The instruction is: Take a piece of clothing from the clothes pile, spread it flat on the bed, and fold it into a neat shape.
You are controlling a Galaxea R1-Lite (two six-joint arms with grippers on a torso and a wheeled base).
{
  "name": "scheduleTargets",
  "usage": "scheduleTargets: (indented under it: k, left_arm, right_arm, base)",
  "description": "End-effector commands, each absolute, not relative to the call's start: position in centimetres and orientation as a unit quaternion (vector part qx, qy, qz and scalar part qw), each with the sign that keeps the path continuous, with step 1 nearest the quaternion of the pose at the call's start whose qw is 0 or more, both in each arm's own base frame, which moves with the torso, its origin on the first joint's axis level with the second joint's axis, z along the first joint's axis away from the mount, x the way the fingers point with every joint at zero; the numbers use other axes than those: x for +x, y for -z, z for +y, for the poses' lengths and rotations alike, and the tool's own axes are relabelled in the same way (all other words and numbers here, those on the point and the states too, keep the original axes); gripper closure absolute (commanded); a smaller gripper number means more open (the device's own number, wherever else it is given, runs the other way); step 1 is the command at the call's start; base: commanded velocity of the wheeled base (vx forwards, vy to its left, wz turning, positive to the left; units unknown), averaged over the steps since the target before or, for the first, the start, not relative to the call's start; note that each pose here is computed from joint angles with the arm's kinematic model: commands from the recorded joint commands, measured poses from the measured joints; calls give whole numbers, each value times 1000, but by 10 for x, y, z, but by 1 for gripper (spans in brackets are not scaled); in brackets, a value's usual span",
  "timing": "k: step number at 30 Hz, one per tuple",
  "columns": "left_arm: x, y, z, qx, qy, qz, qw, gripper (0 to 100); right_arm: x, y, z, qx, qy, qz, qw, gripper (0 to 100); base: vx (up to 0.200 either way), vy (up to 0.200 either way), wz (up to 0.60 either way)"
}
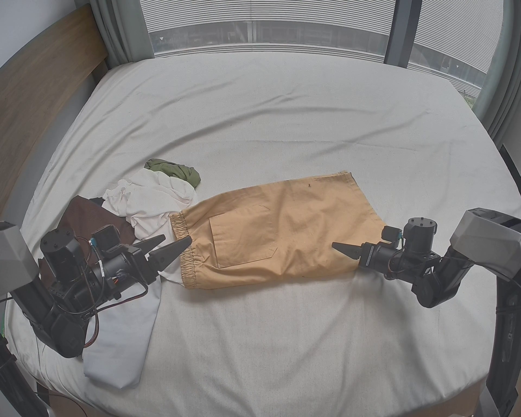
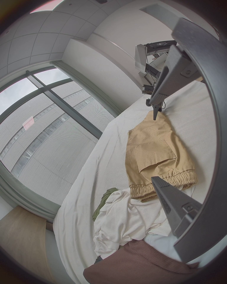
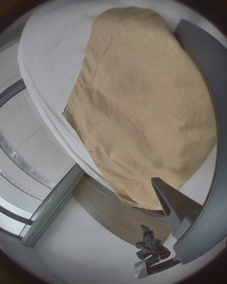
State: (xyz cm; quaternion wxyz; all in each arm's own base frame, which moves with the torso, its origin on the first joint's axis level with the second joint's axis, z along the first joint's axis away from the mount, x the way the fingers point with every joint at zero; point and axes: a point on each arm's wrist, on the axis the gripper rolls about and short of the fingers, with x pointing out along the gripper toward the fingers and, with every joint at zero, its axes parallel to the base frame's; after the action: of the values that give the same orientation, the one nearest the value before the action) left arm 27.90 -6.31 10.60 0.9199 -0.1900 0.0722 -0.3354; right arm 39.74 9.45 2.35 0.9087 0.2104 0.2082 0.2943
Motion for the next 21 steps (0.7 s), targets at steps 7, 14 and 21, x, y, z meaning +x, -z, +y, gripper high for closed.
scheduleTargets:
  k: [7,14,21]
  left_arm:
    - [279,-105,-63,-190,336,73,920,0]
    - [279,-105,-64,-191,336,75,919,0]
    - [279,-105,-64,-191,336,75,919,0]
  right_arm:
    - [401,-16,105,207,-284,213,912,100]
    - [401,-15,104,206,-270,211,917,100]
    - [396,-12,100,204,-256,214,920,100]
  base:
    - [0,0,0]
    - [0,0,0]
    - [0,0,0]
